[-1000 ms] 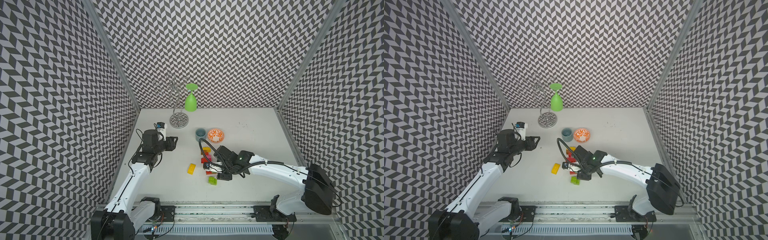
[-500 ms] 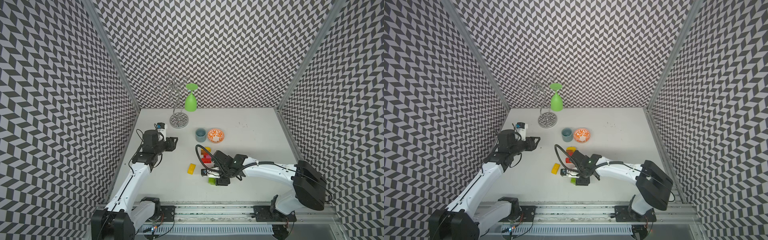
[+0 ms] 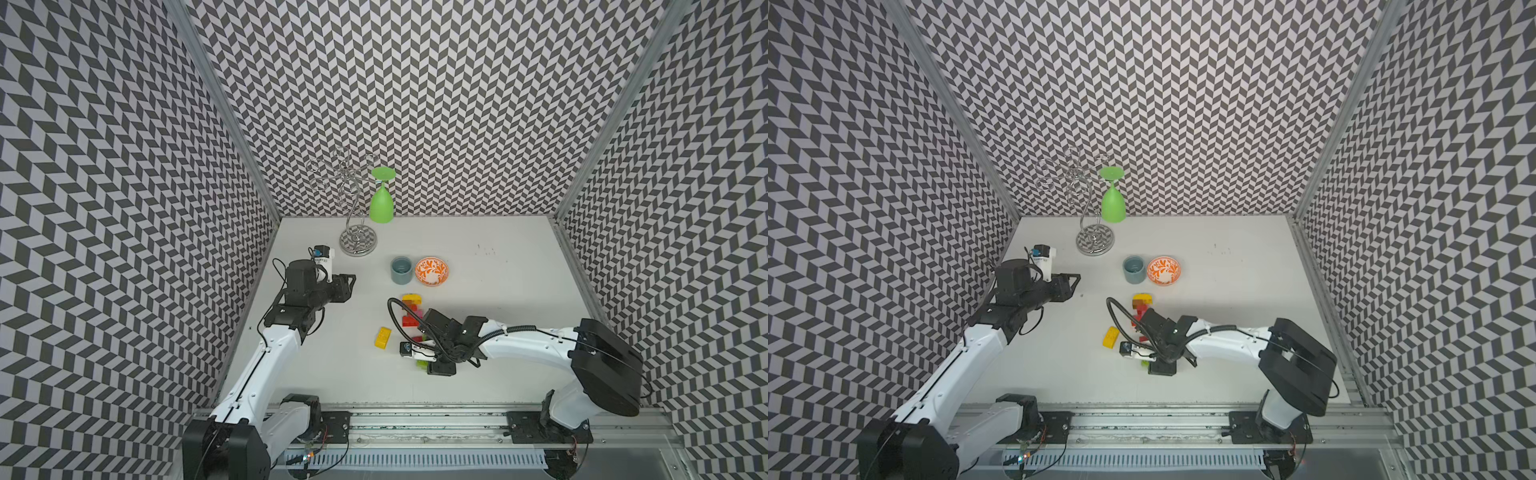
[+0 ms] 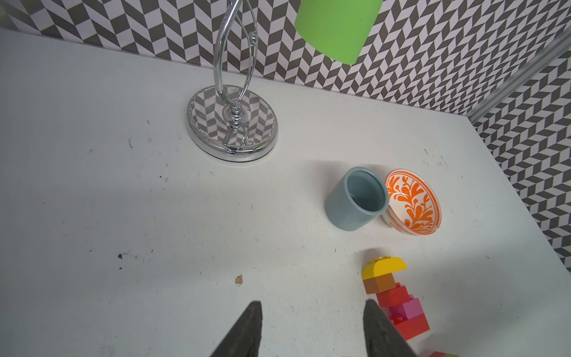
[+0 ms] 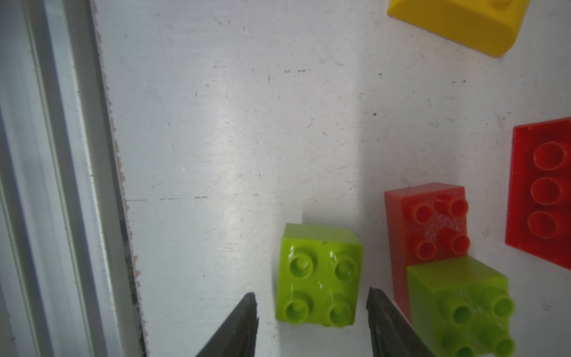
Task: Assemble the letter s with lego
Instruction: Pick up the lego brick from the center of the board.
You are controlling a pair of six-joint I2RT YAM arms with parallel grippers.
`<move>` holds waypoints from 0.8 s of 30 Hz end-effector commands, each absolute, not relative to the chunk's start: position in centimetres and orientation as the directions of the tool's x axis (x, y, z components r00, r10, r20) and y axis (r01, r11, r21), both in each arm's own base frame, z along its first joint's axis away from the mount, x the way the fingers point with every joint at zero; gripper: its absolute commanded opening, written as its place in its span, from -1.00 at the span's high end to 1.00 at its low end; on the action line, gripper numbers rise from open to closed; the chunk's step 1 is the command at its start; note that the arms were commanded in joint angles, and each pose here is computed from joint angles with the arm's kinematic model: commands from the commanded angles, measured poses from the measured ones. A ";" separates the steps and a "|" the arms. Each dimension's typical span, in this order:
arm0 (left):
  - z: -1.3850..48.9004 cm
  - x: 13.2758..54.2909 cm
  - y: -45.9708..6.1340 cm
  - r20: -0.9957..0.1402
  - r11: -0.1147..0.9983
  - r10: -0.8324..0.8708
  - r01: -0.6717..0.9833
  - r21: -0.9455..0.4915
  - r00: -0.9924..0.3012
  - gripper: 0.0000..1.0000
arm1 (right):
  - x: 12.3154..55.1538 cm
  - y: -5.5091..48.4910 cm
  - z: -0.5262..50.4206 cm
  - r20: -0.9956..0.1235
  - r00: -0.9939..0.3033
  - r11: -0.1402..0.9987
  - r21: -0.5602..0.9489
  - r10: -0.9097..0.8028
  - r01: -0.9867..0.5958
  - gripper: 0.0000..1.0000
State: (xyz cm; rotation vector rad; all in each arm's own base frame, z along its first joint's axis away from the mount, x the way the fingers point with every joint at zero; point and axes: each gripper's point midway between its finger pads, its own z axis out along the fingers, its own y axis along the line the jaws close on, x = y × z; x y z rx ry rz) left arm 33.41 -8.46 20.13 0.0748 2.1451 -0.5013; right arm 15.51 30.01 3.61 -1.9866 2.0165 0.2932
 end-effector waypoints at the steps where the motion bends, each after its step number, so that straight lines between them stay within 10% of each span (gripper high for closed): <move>1: 20.2 33.5 -8.5 -0.801 0.912 -0.133 0.243 -0.330 -0.584 -0.09 | 15.9 30.9 3.5 -0.381 -0.014 0.046 -0.074 -0.924 -0.996 -0.05; 24: 20.1 33.5 -8.5 -0.799 0.912 -0.132 0.244 -0.329 -0.586 -0.08 | 15.5 31.0 2.6 -0.391 -0.013 0.042 -0.067 -0.920 -0.997 0.25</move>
